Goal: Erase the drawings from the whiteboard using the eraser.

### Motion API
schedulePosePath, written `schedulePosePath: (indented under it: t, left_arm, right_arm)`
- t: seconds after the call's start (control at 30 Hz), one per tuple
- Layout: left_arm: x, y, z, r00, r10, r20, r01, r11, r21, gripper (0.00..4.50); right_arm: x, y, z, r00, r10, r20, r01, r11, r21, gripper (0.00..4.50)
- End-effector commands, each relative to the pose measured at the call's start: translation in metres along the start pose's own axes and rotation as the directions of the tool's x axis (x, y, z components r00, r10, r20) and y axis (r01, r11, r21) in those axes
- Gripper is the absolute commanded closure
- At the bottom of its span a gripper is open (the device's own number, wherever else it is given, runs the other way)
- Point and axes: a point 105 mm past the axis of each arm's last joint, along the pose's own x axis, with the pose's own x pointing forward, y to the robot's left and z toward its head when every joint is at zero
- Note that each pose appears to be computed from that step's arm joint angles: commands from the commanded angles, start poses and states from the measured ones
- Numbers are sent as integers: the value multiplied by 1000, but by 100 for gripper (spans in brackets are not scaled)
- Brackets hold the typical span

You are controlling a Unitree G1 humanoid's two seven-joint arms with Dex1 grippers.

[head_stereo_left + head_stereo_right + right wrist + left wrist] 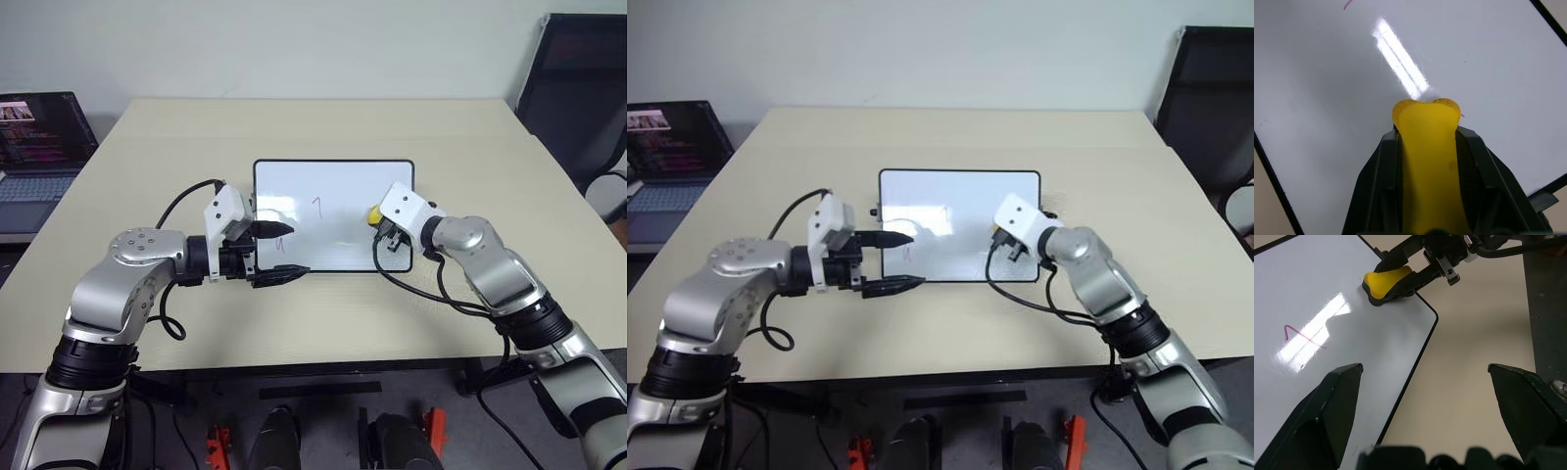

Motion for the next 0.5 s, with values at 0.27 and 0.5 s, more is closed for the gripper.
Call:
schedulePosePath:
  t: [0.27,0.5]
  left_arm:
    - [-3,-4,8,1000,-3,18,3,1000,31,0]
    - [-6,-6,4,1000,4,7,-4,1000,21,0]
  right_arm:
    - [7,-22,-5,987,-160,-21,158,986,-55,339]
    - [-4,15,-35,989,60,-133,-66,997,-35,339]
